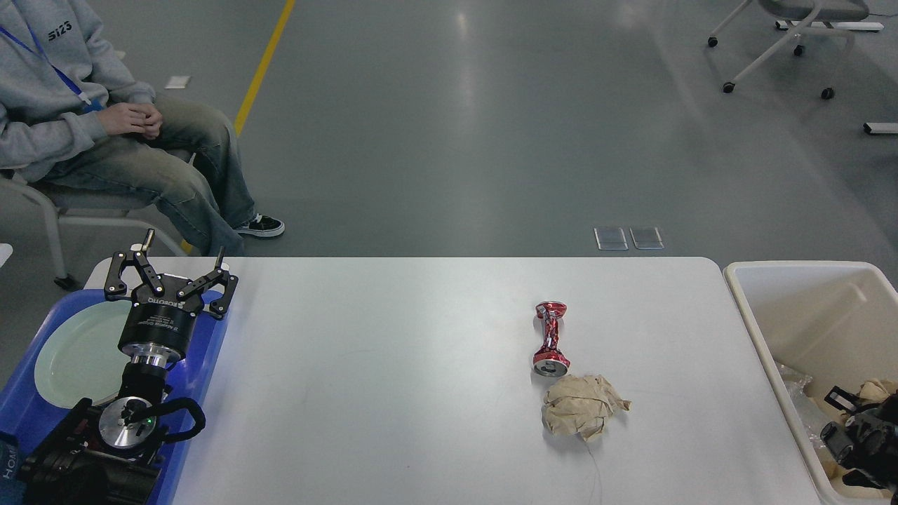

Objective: Tidy desktop
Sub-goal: 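Carry the paper ball into the white bin and release, then raise the right gripper and move it over the nearer paper ball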

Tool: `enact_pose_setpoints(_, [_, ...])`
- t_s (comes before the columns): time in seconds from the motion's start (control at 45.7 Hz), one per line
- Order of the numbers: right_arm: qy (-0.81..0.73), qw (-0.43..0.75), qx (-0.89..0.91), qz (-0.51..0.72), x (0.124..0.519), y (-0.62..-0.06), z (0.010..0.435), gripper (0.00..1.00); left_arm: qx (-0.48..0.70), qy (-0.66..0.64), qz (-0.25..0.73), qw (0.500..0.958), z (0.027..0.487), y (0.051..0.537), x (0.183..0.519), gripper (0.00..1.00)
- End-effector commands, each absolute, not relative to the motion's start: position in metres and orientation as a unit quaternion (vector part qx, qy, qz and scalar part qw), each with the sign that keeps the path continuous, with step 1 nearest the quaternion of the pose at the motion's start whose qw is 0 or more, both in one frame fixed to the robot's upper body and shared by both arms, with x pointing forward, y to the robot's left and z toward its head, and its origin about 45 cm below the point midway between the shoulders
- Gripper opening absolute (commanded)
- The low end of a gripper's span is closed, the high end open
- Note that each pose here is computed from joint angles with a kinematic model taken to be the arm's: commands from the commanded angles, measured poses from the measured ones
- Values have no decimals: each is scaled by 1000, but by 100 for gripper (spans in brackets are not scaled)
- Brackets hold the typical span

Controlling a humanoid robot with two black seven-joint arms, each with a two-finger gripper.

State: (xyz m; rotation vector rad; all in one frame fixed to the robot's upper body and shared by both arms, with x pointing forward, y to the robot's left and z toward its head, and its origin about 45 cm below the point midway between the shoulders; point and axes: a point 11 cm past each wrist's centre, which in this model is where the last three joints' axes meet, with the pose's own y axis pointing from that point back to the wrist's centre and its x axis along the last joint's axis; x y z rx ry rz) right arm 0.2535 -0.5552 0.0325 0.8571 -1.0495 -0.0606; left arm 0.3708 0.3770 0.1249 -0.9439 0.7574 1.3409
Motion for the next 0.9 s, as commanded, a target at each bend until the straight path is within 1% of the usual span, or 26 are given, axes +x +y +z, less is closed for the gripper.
enact_pose_setpoints(0.0, [-484,781,393,-26,248,-552,26,0,-410,329,583,619,125,377,371,96])
enact_pose_setpoints(0.022, [-485,781,393,-25,248,-552,27,0,-410,329,583,619,125,377,371,96])
enact_pose_setpoints(0.044, [-486,782,391,-23,247,-553,27,7,-410,329,583,619,125,377,371,96])
enact_pose_setpoints(0.109, [-500,779,379,-7,250,-556,32,70,-410,329,583,619,125,377,371,96])
enact_pose_setpoints(0.131, [-505,778,373,0,250,-558,34,87,-410,329,583,619,125,377,371,96])
enact_pose_setpoints(0.153, [-510,777,370,5,251,-558,34,99,-410,329,583,619,125,377,371,96])
enact_pose_setpoints(0.481, [-512,776,368,9,250,-558,34,100,-410,329,583,619,125,377,371,96])
enact_pose_setpoints(0.634, [-495,775,393,-9,249,-549,26,100,-410,329,583,619,125,377,371,96])
enact_pose_setpoints(0.744, [-487,777,398,-28,252,-569,44,100,-410,329,583,619,125,377,371,96])
enact_pose_setpoints(0.809, [-458,777,427,-59,254,-569,50,100,-411,329,583,619,125,377,371,96])
enact_pose_setpoints(0.875, [-443,773,448,-71,268,-574,71,100,-410,329,583,619,125,377,371,96])
